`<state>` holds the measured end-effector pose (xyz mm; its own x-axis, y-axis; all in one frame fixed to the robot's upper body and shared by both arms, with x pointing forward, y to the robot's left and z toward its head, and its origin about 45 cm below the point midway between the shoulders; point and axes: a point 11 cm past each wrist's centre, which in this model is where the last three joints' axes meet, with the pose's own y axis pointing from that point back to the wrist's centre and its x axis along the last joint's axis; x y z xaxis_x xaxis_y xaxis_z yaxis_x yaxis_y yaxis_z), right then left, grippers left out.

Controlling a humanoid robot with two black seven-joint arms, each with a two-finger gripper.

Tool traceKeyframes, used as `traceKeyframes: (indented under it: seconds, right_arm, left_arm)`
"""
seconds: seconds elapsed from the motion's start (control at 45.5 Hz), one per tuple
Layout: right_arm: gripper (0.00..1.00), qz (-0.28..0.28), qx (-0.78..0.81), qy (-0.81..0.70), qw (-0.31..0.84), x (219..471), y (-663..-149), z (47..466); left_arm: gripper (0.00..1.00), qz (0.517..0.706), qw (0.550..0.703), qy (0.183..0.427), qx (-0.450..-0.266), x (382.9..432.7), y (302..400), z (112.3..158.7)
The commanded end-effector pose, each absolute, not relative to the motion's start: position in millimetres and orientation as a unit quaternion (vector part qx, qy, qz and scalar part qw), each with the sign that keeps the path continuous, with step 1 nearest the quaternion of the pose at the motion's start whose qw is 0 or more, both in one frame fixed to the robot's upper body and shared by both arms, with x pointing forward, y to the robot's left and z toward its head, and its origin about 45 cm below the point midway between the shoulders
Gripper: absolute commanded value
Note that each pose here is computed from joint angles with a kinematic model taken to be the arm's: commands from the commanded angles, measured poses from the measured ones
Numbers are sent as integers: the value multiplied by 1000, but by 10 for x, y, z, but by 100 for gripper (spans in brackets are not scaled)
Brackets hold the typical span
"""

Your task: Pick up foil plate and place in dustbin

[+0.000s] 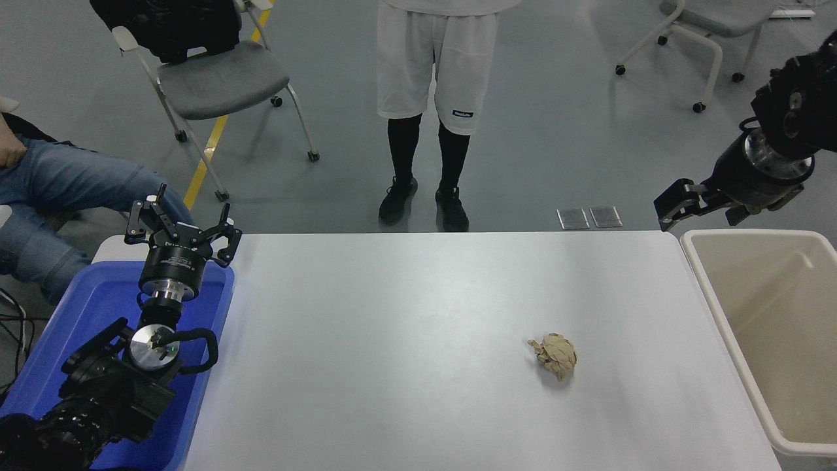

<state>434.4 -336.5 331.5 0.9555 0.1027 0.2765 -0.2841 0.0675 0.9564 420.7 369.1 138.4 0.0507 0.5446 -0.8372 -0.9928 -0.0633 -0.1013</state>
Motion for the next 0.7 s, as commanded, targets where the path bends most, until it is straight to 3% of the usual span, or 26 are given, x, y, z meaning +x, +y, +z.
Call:
traceKeyframes:
  seconds: [0.0, 0.681]
  right_arm:
    - [100, 138, 688, -68, 709, 4365, -3032, 3471]
    - [100, 148, 655, -63, 738, 4339, -3083, 3670]
  left_arm:
    - [99, 622, 618, 295, -379, 4207, 3691, 1384]
    - [99, 622, 618, 295, -379, 4207, 3691, 1384]
